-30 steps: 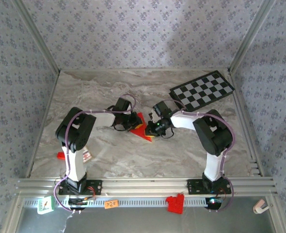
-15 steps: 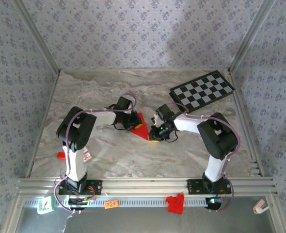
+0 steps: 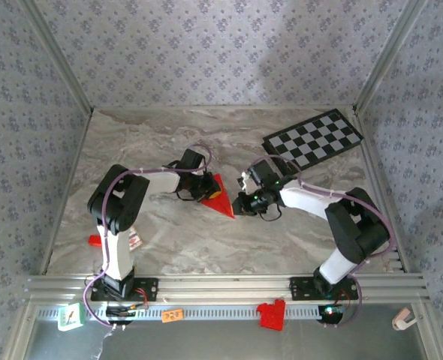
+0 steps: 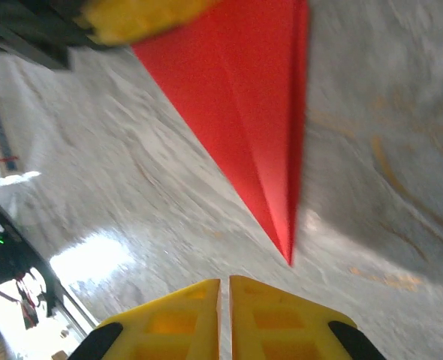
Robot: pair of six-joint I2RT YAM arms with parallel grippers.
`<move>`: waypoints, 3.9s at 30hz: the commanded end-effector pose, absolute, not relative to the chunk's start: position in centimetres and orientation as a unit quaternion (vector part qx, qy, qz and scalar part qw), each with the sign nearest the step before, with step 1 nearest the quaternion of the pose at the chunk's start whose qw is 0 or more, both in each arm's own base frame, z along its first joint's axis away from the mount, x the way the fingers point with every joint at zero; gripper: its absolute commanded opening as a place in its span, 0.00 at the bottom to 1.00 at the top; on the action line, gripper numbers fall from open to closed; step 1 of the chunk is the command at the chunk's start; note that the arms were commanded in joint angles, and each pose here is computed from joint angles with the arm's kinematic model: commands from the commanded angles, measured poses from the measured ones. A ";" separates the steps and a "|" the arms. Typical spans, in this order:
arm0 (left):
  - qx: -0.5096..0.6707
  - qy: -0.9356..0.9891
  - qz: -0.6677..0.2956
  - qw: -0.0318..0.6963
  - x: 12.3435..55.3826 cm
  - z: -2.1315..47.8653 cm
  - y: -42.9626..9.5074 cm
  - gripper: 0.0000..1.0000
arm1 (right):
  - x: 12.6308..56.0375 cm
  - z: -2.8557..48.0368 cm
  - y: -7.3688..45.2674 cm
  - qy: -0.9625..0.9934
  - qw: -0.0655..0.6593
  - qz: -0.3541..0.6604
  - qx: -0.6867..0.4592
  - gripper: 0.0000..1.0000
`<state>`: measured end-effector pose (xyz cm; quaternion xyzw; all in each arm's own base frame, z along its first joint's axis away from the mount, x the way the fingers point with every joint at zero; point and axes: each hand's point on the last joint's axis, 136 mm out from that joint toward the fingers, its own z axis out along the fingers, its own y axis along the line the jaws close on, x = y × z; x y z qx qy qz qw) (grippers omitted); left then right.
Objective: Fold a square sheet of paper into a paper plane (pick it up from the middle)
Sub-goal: Fourth fold the wing at the center of the table.
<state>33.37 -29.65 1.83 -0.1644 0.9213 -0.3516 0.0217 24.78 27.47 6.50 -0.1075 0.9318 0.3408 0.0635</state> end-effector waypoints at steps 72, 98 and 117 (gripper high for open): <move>-0.094 0.911 -0.332 0.226 39.2 11.0 -22.3 0.22 | 22.4 -5.3 23.3 0.977 -0.079 0.189 -0.060 0.11; -0.032 0.915 -0.395 0.074 30.6 4.5 -32.5 0.09 | 22.1 -5.6 23.4 0.976 -0.093 0.190 -0.057 0.09; -0.033 0.961 -0.260 0.093 33.5 -0.2 -26.5 0.10 | 21.5 -6.1 22.5 0.978 -0.102 0.175 -0.057 0.09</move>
